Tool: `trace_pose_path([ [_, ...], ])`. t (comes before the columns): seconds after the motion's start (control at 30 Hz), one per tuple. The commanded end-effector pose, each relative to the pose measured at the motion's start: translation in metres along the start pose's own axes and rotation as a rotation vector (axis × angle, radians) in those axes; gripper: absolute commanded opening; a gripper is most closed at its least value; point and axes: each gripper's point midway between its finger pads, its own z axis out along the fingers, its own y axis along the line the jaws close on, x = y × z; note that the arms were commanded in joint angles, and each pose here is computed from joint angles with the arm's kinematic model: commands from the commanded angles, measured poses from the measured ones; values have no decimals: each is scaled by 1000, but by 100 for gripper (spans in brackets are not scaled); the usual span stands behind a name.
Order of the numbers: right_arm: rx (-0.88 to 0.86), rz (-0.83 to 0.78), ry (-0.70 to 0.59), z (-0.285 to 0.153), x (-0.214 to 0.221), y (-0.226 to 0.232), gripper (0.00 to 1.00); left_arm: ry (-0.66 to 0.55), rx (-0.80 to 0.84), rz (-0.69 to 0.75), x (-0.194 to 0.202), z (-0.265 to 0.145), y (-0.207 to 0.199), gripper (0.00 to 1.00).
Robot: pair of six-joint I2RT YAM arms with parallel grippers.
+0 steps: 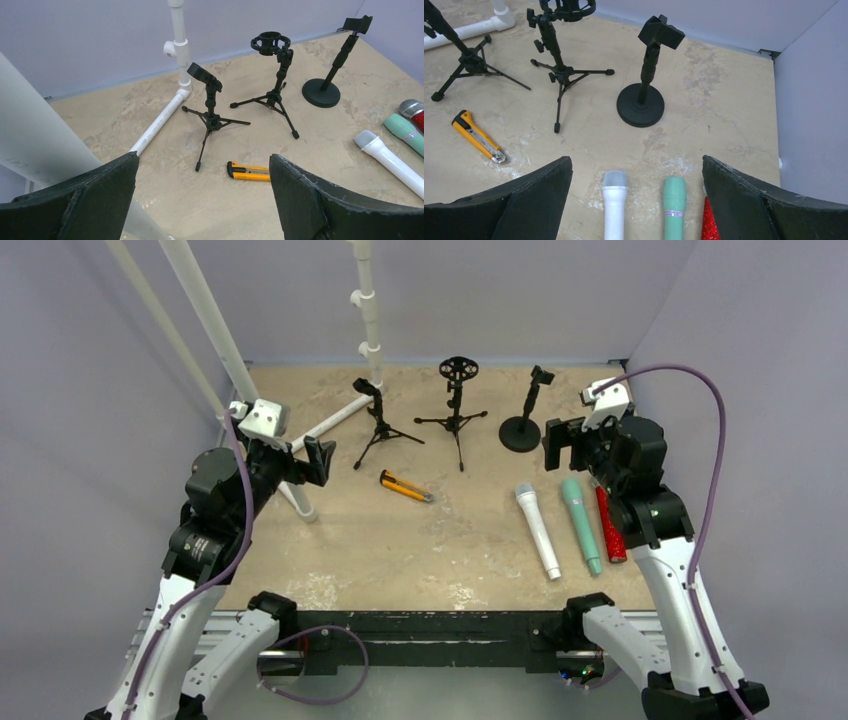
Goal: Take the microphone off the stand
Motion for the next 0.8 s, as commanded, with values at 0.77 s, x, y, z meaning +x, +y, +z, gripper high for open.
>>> trace_pose_path([
  [0.77, 80, -40, -34, -11, 19, -17, 99, -116, -18, -69, 15, 2, 17, 100],
])
